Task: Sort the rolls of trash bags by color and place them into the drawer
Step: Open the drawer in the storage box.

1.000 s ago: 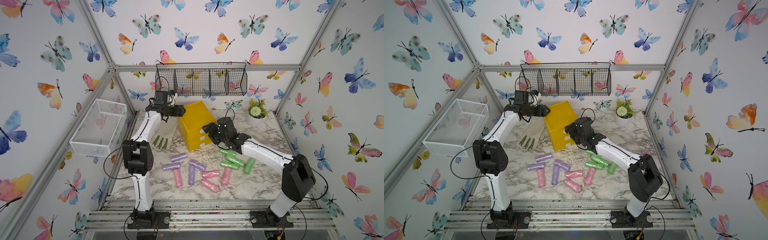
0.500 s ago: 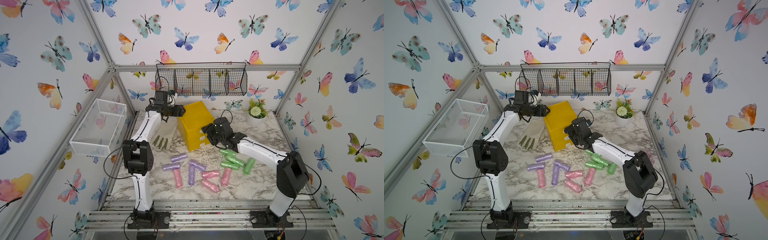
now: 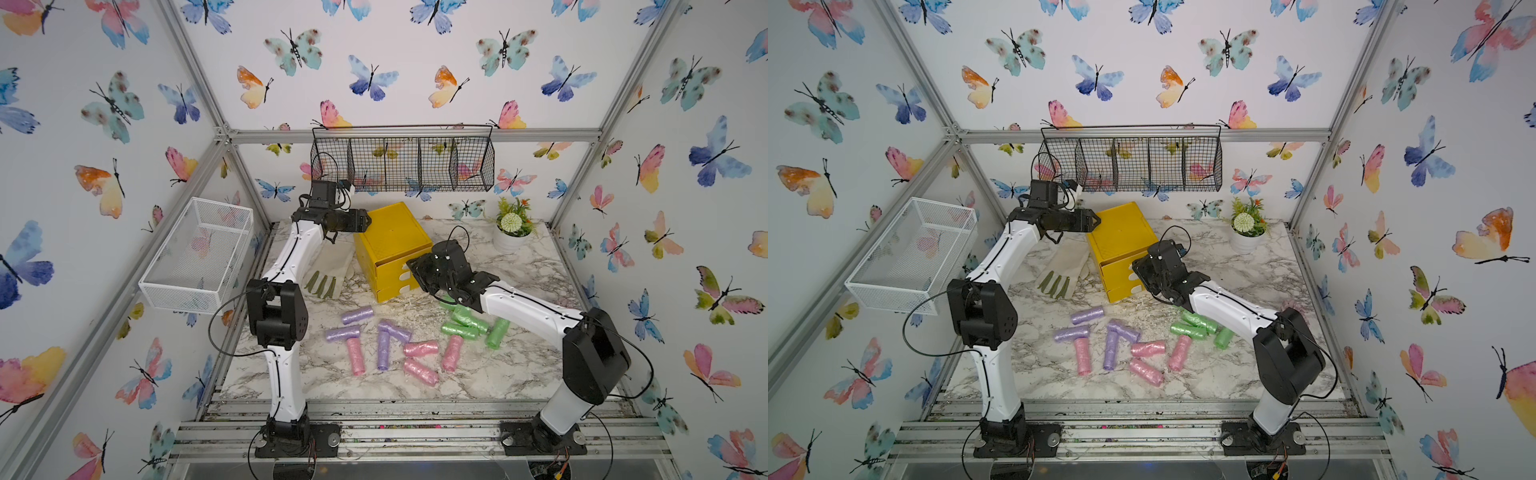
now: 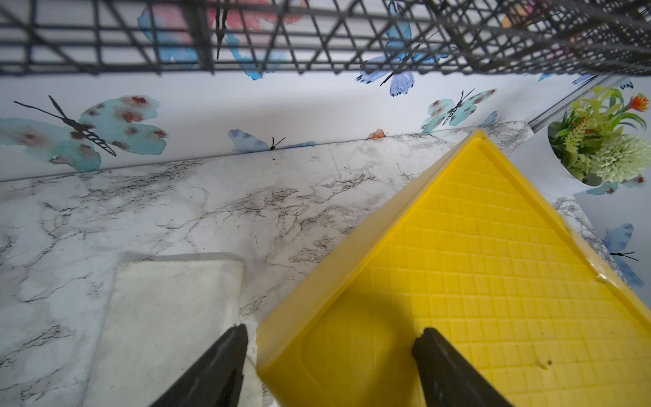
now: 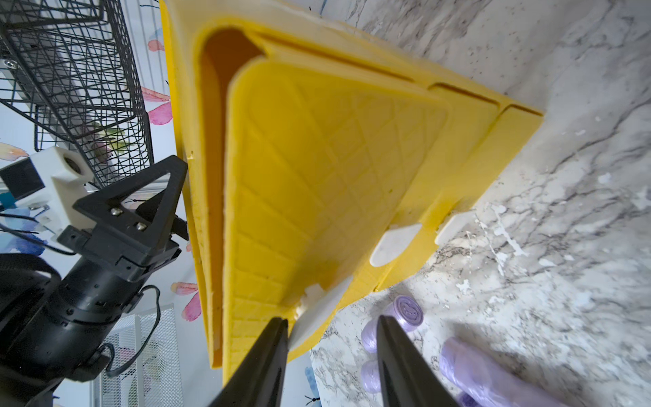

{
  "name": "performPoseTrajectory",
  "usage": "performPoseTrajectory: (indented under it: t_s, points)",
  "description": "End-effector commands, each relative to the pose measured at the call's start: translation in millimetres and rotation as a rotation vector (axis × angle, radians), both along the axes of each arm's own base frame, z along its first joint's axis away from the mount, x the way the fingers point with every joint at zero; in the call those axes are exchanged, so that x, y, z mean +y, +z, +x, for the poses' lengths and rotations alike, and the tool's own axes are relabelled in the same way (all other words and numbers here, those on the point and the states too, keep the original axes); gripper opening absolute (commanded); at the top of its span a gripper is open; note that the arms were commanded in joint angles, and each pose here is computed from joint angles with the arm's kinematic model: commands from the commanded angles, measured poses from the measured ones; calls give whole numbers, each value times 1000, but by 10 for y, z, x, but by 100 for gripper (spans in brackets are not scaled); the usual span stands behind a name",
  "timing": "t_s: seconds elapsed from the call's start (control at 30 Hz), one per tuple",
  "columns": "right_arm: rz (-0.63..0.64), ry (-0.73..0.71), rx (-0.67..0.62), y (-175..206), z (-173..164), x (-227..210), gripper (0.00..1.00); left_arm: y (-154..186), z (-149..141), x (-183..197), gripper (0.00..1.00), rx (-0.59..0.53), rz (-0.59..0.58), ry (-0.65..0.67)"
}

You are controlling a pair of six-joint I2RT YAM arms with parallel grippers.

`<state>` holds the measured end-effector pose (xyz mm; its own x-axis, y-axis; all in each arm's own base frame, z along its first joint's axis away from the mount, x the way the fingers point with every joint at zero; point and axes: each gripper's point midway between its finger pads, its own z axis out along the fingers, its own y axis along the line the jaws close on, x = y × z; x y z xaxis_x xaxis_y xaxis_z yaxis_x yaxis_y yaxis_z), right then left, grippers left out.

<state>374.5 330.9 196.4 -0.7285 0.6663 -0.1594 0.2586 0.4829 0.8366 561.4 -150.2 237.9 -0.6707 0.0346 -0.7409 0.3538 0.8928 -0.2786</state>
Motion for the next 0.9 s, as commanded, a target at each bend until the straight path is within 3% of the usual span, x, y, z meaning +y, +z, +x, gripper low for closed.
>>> performPoseTrajectory:
  t_s: [0.0, 0.4, 0.87]
  points:
    - [-125, 39, 131, -485, -325, -217, 45, -546, -79, 115, 79, 155, 85, 52]
    - [-153, 72, 158, -449, -906, -555, 45, -593, -69, 140, 78, 170, 91, 72]
    - [-175, 68, 169, -432, -1110, -716, 44, -591, -72, 141, 78, 171, 90, 72]
